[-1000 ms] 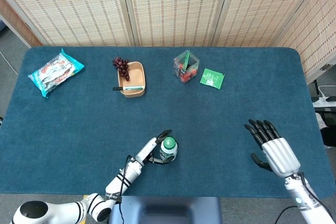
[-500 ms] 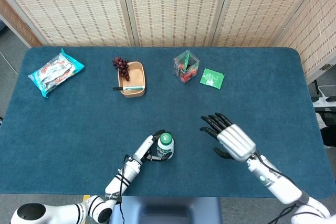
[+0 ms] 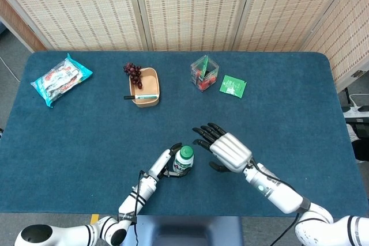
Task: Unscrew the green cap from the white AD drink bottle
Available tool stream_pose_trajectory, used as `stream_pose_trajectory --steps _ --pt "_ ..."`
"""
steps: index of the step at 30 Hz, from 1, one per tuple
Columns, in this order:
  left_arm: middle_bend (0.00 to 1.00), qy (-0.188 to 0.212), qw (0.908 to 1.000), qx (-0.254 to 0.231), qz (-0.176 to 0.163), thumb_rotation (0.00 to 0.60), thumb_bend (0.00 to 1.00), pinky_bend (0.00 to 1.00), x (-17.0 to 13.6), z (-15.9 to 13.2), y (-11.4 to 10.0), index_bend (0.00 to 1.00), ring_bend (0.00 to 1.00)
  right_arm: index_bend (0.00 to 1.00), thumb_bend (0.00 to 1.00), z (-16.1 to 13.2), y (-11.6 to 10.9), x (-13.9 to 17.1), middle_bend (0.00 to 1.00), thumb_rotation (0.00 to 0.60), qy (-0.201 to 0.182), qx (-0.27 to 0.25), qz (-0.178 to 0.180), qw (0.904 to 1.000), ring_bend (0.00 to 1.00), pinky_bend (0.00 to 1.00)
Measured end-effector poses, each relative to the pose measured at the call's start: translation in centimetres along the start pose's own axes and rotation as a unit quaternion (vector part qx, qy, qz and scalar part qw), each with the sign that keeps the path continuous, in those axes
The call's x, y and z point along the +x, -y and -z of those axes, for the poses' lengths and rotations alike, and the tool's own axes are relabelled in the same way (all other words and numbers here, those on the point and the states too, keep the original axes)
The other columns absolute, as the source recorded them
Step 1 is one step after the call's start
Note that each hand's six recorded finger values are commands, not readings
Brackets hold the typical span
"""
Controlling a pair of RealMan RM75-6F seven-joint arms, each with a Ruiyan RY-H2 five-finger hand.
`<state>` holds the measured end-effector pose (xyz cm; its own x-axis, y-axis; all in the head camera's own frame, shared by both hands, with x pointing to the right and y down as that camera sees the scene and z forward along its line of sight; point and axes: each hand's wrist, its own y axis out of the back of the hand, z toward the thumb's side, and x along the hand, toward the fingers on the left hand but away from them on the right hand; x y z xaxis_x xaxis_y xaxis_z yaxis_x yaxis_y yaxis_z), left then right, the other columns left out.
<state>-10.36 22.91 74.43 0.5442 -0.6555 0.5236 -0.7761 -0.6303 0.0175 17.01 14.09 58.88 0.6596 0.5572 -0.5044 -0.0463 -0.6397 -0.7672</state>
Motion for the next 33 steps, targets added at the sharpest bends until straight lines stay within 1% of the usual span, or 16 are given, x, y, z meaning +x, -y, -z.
stream_pose_trajectory --steps 9,15,20,24,29,33 --pt "0.70 0.002 1.0000 -0.002 0.003 0.600 0.78 0.00 0.0 -0.4 0.1 0.66 0.20 0.21 0.28 -1.1 0.2 -0.7 0.00 0.600 -0.007 0.005 -0.003 1.0000 0.00 0.00" --pt "0.75 -0.003 0.9999 0.003 0.011 0.600 0.85 0.00 0.1 -0.3 0.4 0.67 0.21 0.20 0.28 -1.7 0.1 -1.0 0.00 0.600 -0.009 0.005 -0.001 0.9999 0.00 0.00" --pt "0.77 -0.009 0.9998 -0.005 0.018 0.600 0.90 0.00 0.2 -0.2 0.6 0.67 0.23 0.20 0.28 -2.0 0.1 -1.1 0.00 0.600 -0.011 0.005 -0.003 0.9999 0.00 0.00" --pt "0.80 -0.012 0.9996 -0.007 0.023 0.600 0.98 0.00 0.3 -0.2 0.6 0.69 0.26 0.20 0.28 -2.1 0.1 -1.2 0.00 0.600 -0.013 0.006 -0.003 0.9999 0.00 0.00" --pt "0.81 -0.024 0.9988 -0.015 0.040 0.600 0.99 0.00 0.5 0.0 0.8 0.69 0.27 0.20 0.28 -3.0 0.1 -1.3 0.00 0.600 -0.025 0.009 -0.006 0.9996 0.00 0.00" --pt "0.81 -0.027 0.9986 -0.019 0.041 0.600 0.99 0.00 0.8 -0.1 0.6 0.69 0.27 0.20 0.28 -3.8 0.1 -1.0 0.00 0.600 -0.037 0.013 -0.006 0.9992 0.00 0.00"
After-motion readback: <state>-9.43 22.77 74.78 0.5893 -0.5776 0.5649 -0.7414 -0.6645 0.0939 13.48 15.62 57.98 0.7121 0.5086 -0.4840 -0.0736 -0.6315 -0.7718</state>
